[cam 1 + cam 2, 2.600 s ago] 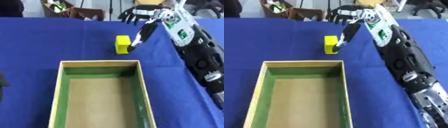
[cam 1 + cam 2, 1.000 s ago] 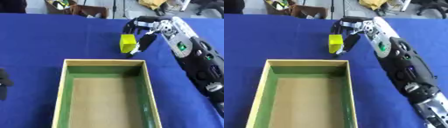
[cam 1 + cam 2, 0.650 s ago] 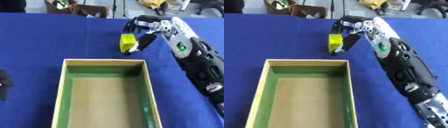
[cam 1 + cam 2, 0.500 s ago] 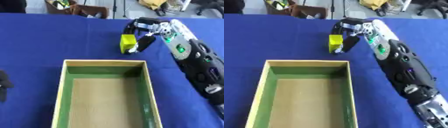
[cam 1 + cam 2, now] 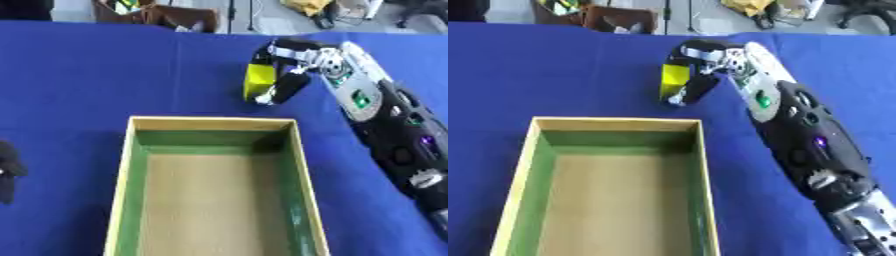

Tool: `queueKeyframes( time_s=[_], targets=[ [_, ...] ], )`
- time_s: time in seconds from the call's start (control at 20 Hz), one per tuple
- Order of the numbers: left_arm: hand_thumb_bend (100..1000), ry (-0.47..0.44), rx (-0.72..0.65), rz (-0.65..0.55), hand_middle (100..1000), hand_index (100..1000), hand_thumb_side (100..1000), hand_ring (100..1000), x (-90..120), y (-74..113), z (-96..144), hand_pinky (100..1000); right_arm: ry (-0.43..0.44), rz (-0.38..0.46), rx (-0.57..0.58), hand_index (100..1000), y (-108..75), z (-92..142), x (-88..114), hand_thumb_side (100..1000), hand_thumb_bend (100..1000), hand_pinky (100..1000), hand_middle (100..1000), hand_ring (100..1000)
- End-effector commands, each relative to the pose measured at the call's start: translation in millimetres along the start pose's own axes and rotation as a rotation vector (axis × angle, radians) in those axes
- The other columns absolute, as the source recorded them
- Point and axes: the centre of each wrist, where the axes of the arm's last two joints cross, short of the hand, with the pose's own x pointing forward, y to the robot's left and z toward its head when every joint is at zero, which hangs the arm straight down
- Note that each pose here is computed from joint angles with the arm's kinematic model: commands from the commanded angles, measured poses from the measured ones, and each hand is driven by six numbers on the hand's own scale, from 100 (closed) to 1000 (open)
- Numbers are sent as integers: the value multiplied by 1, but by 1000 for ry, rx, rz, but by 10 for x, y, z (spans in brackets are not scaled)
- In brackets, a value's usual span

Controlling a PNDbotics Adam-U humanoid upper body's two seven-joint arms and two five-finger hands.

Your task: Pick up objects on the table and place them in the box.

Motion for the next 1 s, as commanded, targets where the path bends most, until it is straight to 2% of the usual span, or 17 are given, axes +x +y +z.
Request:
queueKeyframes(
  time_s=[0.05, 0.15, 0.25, 0.35, 0.5, 0.65, 0.85, 0.9, 0.95, 1.0],
  targets=[
    [100, -29, -10, -9, 494, 627, 723, 452, 63, 7, -45, 206, 33, -26, -83, 388, -144, 78, -56, 183, 100, 438, 295, 583],
    [100, -26, -9, -8, 493, 627, 723, 452, 61, 10, -41, 208, 45, -55, -128, 287, -156, 82, -43, 145, 100, 388, 214, 533],
    [100, -23, -9, -8, 493, 626, 722, 452, 59, 13, -36, 208, 50, -74, -172, 222, -189, 91, -9, 100, 100, 356, 165, 500],
    [100, -19, -9, -10, 493, 626, 721, 452, 56, 19, -29, 209, 40, -83, -201, 183, -229, 106, 37, 100, 100, 330, 115, 462],
    [100, -13, -8, -10, 493, 625, 722, 453, 52, 27, -17, 210, 6, -101, -250, 162, -331, 165, 140, 100, 100, 307, 100, 429],
    [100, -3, -5, -10, 493, 625, 721, 453, 45, 42, 2, 212, -28, -114, -300, 160, -470, 270, 291, 100, 149, 281, 100, 409],
    [100, 12, 5, -14, 493, 624, 716, 452, 34, 74, 33, 215, -69, -128, -345, 161, -640, 512, 579, 100, 190, 260, 100, 396],
    [100, 16, 8, -14, 493, 624, 714, 452, 31, 83, 42, 215, -94, -123, -353, 161, -667, 585, 698, 100, 176, 252, 100, 392],
    [100, 20, 12, -15, 493, 624, 713, 452, 28, 92, 51, 216, -116, -116, -355, 162, -677, 663, 800, 100, 317, 250, 100, 393],
    [100, 25, 15, -16, 493, 624, 712, 453, 24, 101, 61, 217, -133, -97, -348, 164, -662, 736, 901, 100, 102, 254, 100, 396]
  ],
)
